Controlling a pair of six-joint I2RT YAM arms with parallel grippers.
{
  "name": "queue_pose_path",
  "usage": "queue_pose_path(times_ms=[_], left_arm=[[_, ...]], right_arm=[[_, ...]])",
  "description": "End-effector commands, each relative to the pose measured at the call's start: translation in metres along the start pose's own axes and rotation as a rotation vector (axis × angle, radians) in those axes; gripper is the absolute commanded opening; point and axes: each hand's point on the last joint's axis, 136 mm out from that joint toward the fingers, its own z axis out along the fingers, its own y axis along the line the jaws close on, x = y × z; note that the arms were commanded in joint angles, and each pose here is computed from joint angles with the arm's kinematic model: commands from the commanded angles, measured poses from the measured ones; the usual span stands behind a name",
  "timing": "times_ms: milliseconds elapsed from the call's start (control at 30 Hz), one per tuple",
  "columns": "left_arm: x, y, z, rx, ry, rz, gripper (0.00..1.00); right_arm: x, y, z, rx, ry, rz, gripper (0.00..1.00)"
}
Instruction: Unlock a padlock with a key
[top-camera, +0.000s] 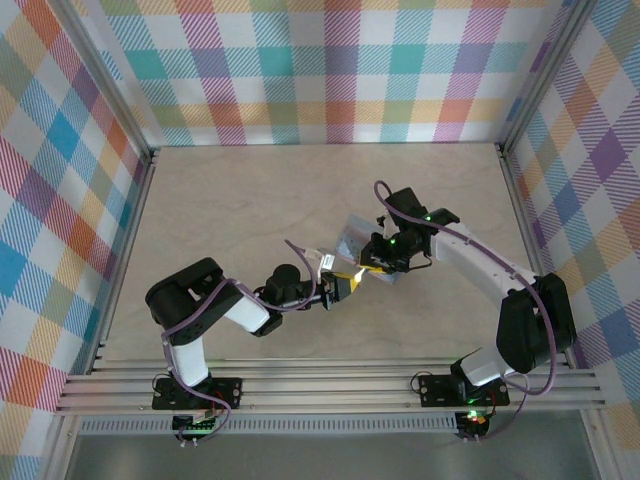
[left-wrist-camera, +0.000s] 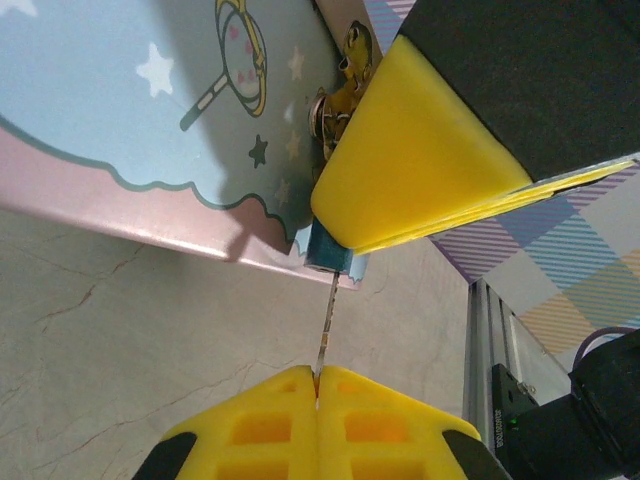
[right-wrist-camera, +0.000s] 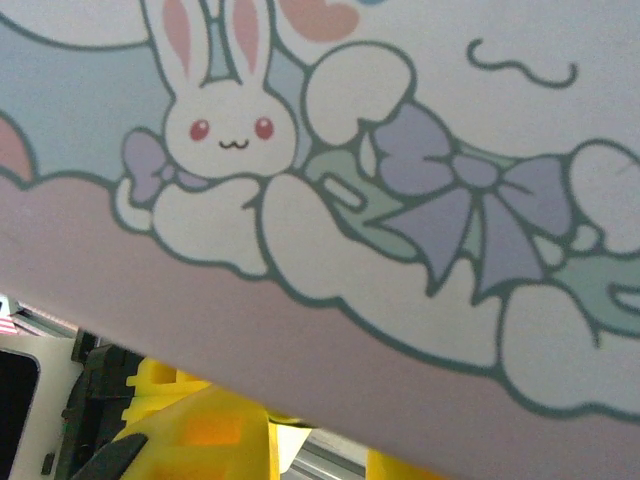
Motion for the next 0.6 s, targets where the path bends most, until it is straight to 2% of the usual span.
queue_pose_path(times_ms=[0, 567], left_arm=[[-0.0131, -0.0139, 0.0061, 0.057, -0.041, 0.025, 0.0], [-0.0133, -0.0065, 0.0061, 0.03, -0.059, 0.003, 0.0]], right_arm=[[-0.0002, 0.0099, -0.0063, -0.056, -0.012, -0.009, 0.0], [0.0042, 0.0087, -0.007, -0.065, -0.009, 0.0, 0.0]])
